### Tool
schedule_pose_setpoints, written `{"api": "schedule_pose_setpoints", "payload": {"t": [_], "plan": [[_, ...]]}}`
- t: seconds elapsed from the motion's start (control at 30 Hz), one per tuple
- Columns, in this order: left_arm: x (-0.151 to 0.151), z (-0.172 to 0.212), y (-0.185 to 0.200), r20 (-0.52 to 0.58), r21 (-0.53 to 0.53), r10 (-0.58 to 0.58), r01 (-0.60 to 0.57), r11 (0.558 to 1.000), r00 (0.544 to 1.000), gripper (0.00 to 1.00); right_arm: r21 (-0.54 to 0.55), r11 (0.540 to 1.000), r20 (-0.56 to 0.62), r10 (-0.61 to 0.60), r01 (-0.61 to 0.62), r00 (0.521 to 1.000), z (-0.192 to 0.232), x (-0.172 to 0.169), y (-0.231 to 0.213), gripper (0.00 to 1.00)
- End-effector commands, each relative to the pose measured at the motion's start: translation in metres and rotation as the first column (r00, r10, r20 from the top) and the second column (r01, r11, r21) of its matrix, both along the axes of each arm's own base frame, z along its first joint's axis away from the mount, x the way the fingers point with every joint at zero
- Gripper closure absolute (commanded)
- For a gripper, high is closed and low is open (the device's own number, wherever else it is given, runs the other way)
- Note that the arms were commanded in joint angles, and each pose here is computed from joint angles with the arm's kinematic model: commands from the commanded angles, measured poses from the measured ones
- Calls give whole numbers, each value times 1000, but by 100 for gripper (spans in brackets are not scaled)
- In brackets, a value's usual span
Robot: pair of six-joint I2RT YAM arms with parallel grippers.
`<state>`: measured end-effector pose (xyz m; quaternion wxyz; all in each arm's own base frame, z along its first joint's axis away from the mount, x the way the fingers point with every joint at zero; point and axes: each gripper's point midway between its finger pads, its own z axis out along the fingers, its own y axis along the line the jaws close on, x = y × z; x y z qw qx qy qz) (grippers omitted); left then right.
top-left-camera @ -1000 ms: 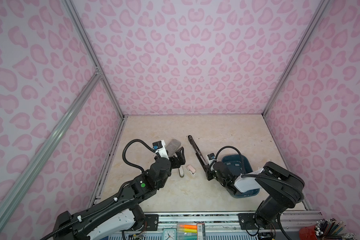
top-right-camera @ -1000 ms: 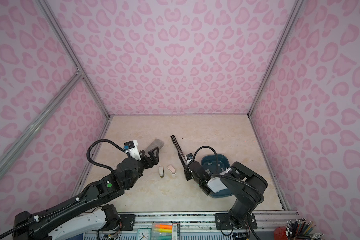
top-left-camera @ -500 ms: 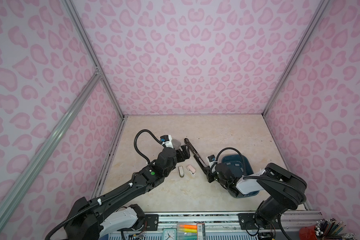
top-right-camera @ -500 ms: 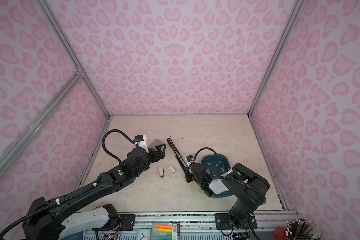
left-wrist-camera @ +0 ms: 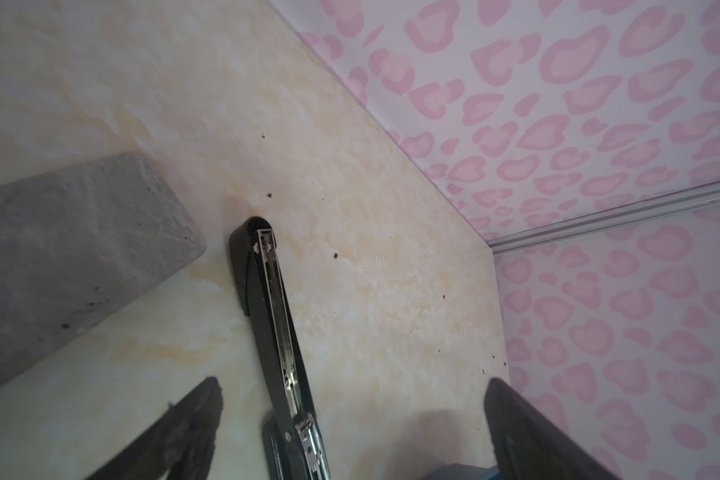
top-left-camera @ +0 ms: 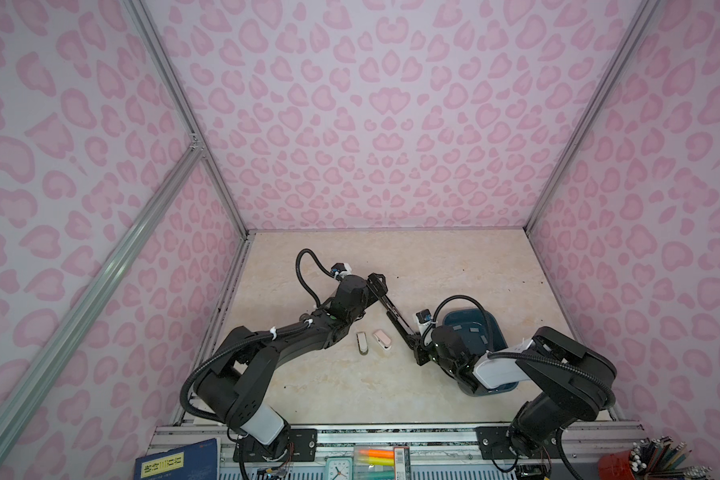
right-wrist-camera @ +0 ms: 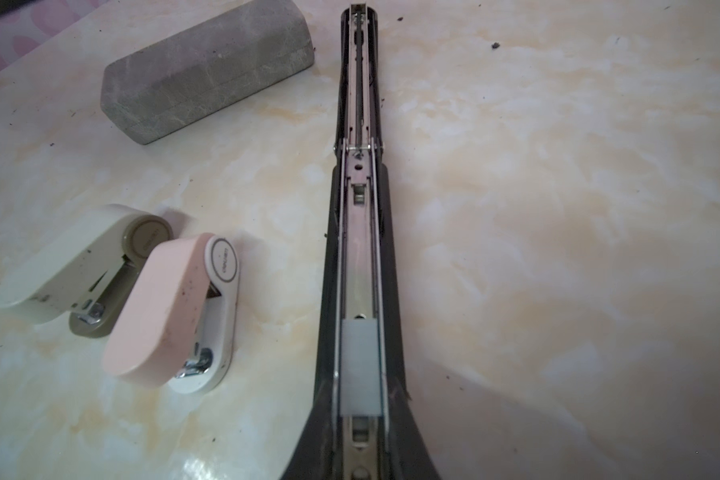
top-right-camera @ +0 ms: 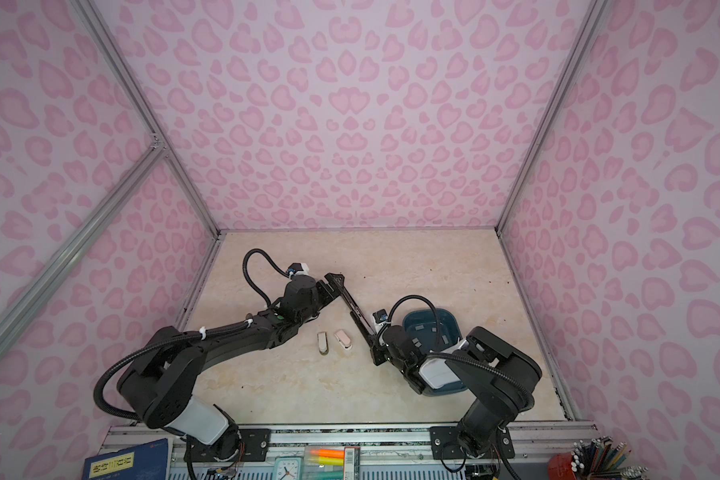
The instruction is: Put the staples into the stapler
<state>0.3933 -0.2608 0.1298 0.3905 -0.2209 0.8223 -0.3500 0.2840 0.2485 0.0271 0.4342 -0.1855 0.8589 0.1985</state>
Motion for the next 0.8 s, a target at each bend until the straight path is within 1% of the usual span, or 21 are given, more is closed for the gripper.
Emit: {"api": "schedule_pose_setpoints", "payload": {"t": [0.0, 0.13, 0.27, 0.33, 0.57, 0.63, 0.7, 0.77], "plan": [[15, 0, -20, 34, -95, -25, 28, 995, 999, 7, -18, 1000, -23, 1, -1, 1000, -8, 4, 2, 84], [15, -19, -22, 3, -79, -27, 27, 996, 1000, 8, -17, 1000, -35, -1, 0, 999, -11, 10, 7, 84], [14, -36, -14, -29, -62, 14, -16, 998, 999, 8, -20, 1000, -53, -20, 19, 998, -15, 18, 5, 86], [15, -40, -13, -36, -52, 20, -21, 998, 999, 7, 2, 1000, -62, -23, 23, 998, -14, 19, 3, 86], [20, -56, -21, -59, -24, -16, 15, 1000, 998, 6, 107, 994, -116, 5, 7, 993, -14, 24, 0, 87], [24, -57, -27, -43, -17, -53, 52, 998, 998, 6, 142, 990, -131, 14, 5, 991, -14, 24, -2, 87], [26, -59, -29, -42, 6, -62, 62, 998, 997, 6, 174, 985, -130, 31, -8, 991, -11, 23, -2, 87], [27, -59, -27, -33, 18, -61, 62, 998, 998, 6, 184, 983, -128, 32, -8, 991, -10, 23, -3, 87]]}}
